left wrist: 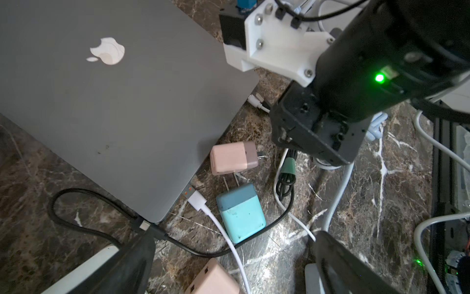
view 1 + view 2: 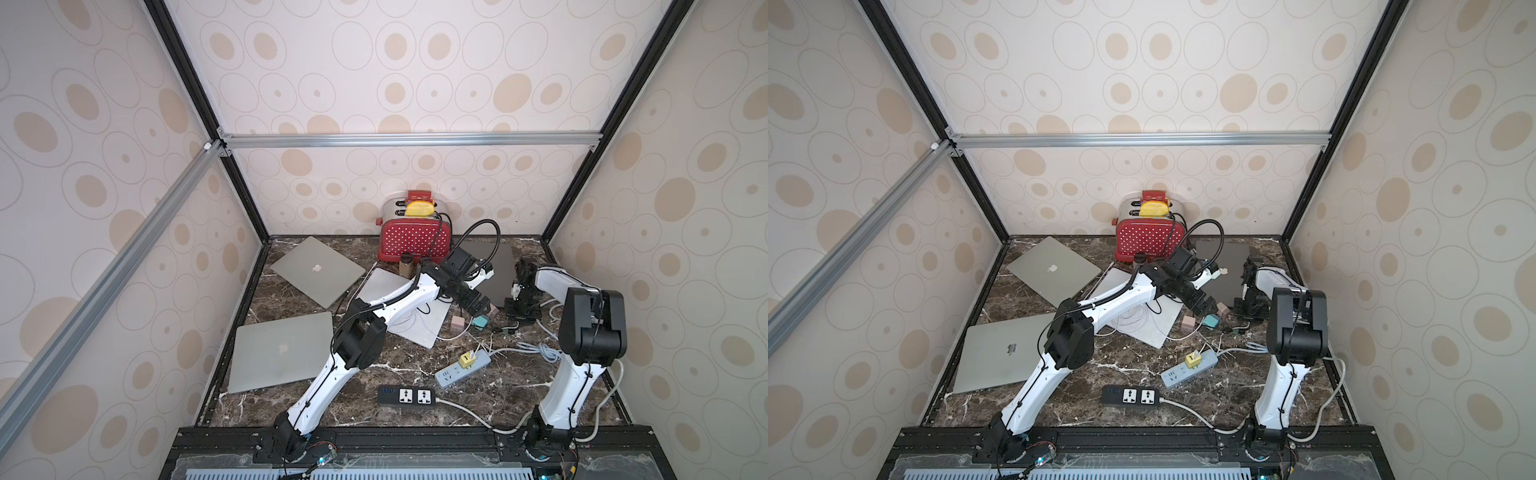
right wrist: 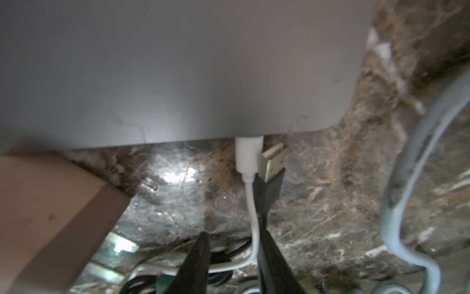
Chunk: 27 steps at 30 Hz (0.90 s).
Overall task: Unplug the laptop charger
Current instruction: Remove the charging cable from the laptop.
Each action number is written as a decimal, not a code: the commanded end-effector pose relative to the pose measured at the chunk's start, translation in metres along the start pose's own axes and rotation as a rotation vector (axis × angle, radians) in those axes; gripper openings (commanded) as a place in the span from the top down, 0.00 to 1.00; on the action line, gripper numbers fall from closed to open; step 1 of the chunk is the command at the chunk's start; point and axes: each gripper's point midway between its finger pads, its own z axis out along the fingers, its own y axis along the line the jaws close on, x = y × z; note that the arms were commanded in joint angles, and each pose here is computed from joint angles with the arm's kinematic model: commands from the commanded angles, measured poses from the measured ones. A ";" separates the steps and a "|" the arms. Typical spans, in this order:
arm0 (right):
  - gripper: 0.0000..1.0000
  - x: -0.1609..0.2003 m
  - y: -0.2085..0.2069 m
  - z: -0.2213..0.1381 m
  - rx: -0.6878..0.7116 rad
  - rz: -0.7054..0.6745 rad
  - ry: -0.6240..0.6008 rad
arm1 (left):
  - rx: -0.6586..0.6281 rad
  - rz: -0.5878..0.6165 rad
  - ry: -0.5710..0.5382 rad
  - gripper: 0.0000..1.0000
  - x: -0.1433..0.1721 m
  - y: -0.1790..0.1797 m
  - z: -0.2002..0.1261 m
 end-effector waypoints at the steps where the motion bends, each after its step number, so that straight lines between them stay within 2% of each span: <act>1: 0.75 -0.004 -0.004 0.005 0.013 0.007 0.011 | 0.014 0.033 -0.096 0.01 -0.032 -0.012 -0.027; 10: 1.00 -0.003 -0.005 0.004 0.011 0.003 -0.005 | -0.041 0.011 -0.074 0.01 -0.026 0.000 -0.021; 16: 1.00 0.007 -0.011 -0.001 0.016 0.002 -0.020 | -0.150 0.004 -0.056 0.01 -0.022 0.023 -0.009; 27: 1.00 0.021 -0.003 -0.013 -0.038 -0.005 -0.044 | -0.299 0.028 0.046 0.01 0.017 0.065 0.031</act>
